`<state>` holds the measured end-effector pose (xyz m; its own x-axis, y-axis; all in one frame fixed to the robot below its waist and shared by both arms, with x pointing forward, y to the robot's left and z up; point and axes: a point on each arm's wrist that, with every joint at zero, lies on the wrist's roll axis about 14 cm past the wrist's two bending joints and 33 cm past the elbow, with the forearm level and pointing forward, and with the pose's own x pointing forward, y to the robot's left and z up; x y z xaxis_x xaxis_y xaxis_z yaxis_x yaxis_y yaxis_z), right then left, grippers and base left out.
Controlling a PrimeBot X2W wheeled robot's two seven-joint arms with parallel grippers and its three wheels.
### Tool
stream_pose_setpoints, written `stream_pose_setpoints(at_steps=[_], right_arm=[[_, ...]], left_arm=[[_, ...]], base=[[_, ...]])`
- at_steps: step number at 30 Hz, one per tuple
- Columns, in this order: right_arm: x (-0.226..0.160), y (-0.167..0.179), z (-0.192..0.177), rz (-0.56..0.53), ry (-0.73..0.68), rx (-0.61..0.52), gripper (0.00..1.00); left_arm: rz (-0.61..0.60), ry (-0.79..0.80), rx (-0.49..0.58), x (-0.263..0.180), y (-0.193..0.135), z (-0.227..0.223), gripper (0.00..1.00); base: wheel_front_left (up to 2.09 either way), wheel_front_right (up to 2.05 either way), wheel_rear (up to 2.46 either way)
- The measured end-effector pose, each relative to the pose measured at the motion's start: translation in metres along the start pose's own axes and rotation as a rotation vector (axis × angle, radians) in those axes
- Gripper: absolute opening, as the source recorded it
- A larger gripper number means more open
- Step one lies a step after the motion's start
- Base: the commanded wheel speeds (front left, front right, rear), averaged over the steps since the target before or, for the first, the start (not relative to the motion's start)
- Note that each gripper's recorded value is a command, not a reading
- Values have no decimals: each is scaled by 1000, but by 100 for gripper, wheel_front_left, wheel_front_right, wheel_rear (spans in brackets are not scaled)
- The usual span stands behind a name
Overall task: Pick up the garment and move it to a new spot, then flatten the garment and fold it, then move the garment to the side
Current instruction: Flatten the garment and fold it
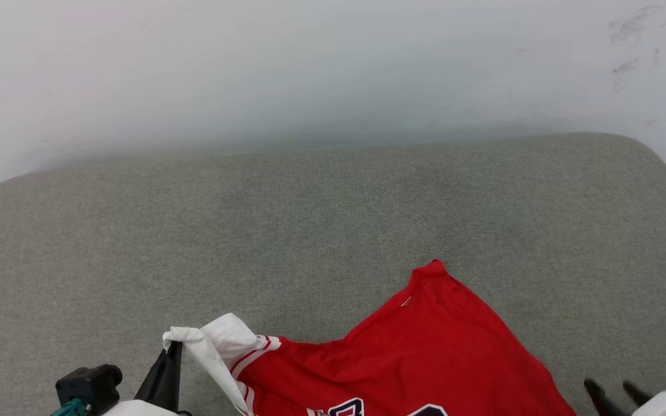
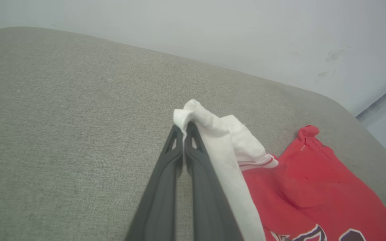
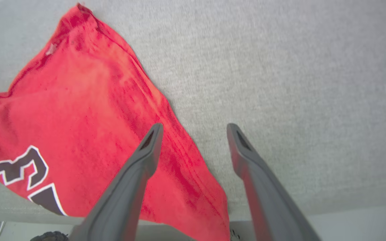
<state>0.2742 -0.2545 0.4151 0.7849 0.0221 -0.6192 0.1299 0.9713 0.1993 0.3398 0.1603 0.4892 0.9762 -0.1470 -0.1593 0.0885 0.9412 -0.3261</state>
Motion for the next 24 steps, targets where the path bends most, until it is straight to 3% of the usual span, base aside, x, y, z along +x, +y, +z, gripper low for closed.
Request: stream_pose_setpoints(at_steps=[5,9,14,20,24], right_arm=[[4,7,62,19,-296,-8,100],[20,28,94,83,-351,-38,100],[54,61,118,171,-241,-146,100],[95,97,116,247,16,-314,100],[125,116,95,274,202,-406,100]], left_arm=[[-4,8,5,1,-1,-2,0],[-4,-2,21,6,-2,3,0],[-28,-27,59,18,-7,12,0],[-61,-70,98,33,-11,25,0],[-69,-78,120,46,-9,26,0]], base=[[0,0,0],[0,0,0],[0,0,0],[0,0,0],[0,0,0]])
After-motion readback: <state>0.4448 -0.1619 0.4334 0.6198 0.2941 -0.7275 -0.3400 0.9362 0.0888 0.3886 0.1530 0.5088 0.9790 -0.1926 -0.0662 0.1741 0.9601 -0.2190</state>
